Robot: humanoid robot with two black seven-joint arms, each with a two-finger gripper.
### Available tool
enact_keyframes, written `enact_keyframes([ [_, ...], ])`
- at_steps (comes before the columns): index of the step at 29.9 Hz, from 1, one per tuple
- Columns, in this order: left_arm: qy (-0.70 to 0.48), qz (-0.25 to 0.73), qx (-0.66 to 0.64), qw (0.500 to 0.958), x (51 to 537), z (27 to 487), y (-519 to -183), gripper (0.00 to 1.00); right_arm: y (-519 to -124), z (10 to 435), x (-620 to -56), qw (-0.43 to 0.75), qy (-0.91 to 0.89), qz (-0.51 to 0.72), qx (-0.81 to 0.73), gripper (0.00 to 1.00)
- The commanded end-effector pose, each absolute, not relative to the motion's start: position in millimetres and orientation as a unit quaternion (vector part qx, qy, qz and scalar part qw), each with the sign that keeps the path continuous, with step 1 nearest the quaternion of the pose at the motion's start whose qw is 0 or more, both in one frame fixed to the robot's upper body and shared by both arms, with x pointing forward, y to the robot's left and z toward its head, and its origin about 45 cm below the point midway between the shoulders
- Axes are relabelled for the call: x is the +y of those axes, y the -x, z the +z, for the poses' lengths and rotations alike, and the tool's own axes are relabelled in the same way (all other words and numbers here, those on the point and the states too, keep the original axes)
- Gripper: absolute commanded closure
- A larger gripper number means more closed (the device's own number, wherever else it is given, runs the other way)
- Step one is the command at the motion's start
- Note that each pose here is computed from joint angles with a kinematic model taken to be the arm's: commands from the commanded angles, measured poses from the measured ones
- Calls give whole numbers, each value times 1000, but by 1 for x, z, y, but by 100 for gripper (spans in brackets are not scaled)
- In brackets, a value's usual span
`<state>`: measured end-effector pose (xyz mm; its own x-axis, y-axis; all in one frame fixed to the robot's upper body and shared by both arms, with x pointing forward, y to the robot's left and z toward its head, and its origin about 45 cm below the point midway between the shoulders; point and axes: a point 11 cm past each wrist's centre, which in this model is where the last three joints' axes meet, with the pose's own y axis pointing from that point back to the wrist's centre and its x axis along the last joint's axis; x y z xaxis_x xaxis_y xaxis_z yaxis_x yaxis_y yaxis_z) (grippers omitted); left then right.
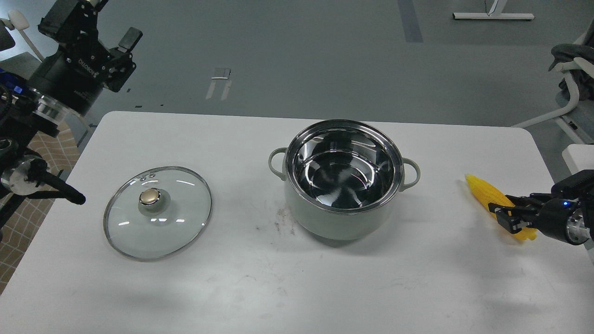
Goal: Open pot and put corn in
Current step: 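Lower the right gripper onto the yellow corn cob and grasp it, then lift the corn cob with the right gripper and move it over the pot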
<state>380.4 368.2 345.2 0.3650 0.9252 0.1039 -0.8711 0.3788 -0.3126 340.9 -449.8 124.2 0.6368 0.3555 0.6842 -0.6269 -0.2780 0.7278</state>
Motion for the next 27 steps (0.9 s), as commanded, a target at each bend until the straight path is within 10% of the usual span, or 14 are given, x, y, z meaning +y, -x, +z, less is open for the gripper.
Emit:
enact_keyframes([
  [1,103,548,-132,820,368,346,-380,8,-345,130,-446,585,-682,427,-104,99],
  [16,107,549,-137,817,370,351,-381,8,-436,331,-357,484,-651,568,-136,98],
  [27,107,546,-141,819,370,355,-380,8,-452,335,-185,420,-650,633,33,94],
])
